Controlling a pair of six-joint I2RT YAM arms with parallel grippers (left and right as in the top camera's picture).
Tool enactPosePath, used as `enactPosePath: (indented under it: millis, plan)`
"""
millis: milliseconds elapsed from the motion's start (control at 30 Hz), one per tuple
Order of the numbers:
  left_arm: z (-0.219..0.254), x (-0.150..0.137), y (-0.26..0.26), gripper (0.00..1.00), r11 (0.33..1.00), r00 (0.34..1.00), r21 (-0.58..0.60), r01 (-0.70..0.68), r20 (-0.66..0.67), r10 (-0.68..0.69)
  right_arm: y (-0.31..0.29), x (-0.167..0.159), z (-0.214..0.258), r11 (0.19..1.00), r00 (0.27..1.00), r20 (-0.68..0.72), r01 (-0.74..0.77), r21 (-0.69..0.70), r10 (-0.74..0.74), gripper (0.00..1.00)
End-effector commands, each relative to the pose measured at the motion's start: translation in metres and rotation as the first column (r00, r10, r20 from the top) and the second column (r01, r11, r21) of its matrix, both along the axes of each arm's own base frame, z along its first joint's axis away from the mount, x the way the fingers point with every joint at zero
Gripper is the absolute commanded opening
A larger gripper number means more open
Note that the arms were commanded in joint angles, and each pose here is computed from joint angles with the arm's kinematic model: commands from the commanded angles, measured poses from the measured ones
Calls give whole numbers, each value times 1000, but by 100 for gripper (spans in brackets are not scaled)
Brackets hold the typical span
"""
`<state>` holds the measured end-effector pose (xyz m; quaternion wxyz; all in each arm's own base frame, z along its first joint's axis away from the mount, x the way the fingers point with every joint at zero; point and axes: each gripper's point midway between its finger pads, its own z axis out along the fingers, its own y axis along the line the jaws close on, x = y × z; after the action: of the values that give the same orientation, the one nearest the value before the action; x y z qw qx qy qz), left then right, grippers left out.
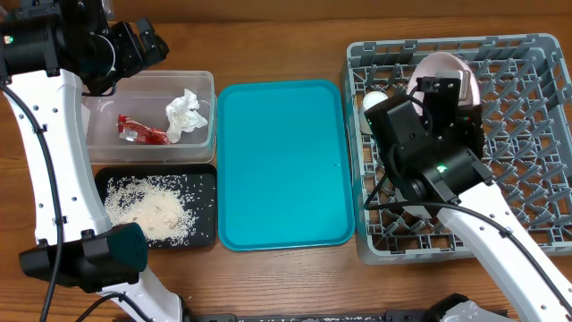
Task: Sort waste into correct bins and load items into the dishwasher
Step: 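Carry the white plate upright with the right gripper over the rack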
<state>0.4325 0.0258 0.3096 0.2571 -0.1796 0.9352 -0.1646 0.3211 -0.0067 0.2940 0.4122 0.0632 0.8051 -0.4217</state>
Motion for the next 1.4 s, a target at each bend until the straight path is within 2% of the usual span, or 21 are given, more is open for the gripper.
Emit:
enactPosePath:
  millis: [0,100,467,733,900,1200,1367]
  plan:
    - [6,1,-5,100,1000,1000,-10,8,16,-8,11,6,-18,993,999,-28,-41,107,45,4]
    - [6,1,-5,100,1000,1000,-10,8,16,-8,14,6,-27,992,996,-71,-52,116,61,4]
    - [6,1,-5,100,1000,1000,-10,8,16,-8,13,10,-59,999,974,-226,-31,17,34,4]
    - [6,1,-5,100,1000,1000,-10,8,16,-8,-4,10,-46,991,977,-204,28,-130,-54,4]
    - [6,1,-5,100,1000,1000,-10,8,16,-8,-7,10,-47,992,976,-209,35,-123,-60,4]
    - [6,1,-5,100,1000,1000,-10,8,16,-8,5,10,-69,1000,962,-273,-6,-2,5,4]
    - [6,1,-5,100,1000,1000,-10,8,16,-8,6,11,-70,1000,961,-277,-9,7,11,4]
